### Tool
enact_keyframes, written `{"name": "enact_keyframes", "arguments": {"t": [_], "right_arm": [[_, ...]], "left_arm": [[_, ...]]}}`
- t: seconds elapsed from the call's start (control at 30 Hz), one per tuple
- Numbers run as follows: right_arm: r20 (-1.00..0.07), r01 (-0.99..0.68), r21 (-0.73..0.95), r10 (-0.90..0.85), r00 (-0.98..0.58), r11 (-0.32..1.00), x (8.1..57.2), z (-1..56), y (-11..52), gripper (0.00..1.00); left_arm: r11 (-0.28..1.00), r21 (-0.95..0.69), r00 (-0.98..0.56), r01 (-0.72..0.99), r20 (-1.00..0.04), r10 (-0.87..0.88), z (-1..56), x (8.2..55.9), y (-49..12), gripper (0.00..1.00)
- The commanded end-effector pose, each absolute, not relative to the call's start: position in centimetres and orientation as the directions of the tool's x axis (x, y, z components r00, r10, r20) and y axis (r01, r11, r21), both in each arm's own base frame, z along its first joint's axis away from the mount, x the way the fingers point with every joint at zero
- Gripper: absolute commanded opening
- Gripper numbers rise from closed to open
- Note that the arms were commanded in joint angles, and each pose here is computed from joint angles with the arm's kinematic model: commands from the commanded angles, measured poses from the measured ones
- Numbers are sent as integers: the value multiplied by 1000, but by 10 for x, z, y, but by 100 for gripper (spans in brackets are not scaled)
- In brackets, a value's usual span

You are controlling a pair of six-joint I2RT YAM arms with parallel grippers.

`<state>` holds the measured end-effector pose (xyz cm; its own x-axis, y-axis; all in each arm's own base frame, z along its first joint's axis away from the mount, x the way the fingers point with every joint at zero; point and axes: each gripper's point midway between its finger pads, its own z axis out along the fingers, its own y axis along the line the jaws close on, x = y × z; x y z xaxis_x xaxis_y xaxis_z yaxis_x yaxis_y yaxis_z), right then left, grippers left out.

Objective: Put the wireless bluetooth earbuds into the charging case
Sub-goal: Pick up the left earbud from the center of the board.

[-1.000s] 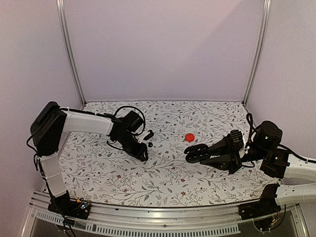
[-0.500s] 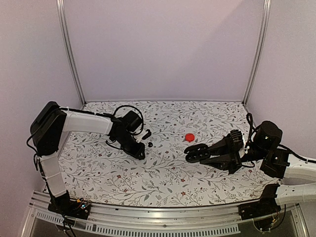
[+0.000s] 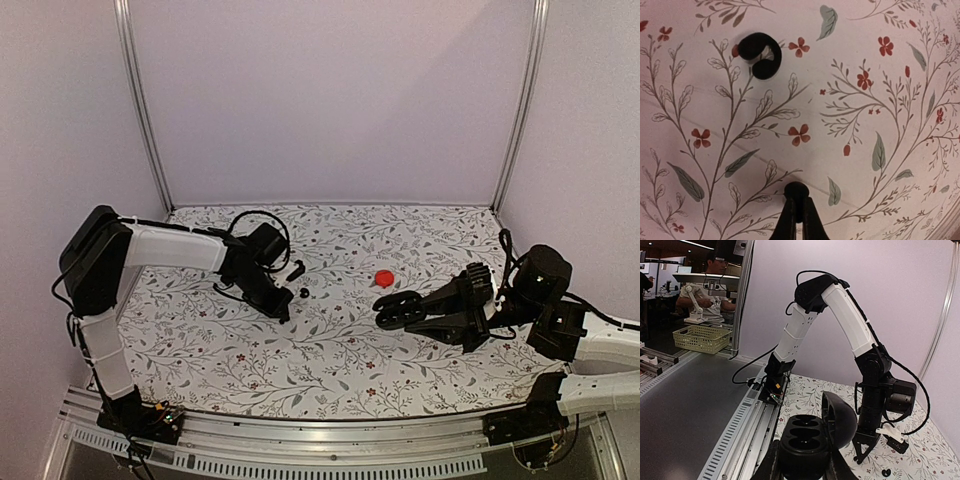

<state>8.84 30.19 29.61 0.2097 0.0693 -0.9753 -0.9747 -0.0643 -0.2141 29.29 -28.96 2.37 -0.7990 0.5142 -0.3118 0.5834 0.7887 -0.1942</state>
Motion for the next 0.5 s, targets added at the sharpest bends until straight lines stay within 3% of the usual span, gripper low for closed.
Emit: {"name": "enact_keyframes", "arguments": {"t": [0.0,0.27,0.47], "right_arm": [[-968,-969,-238,98,231,-67,84,310,300,0],[-944,-938,-319,135,301,-133,69,318,297,0],[-913,-904,-401,147,381,-147,66,324,300,0]], "left_arm": [[773,-159,-764,614,-364,532,47,297,-286,0],[537,-112,-427,836,-746,511,181,271,-325,0],[349,-18,-167,937,-901,401,266,214,-342,0]]}}
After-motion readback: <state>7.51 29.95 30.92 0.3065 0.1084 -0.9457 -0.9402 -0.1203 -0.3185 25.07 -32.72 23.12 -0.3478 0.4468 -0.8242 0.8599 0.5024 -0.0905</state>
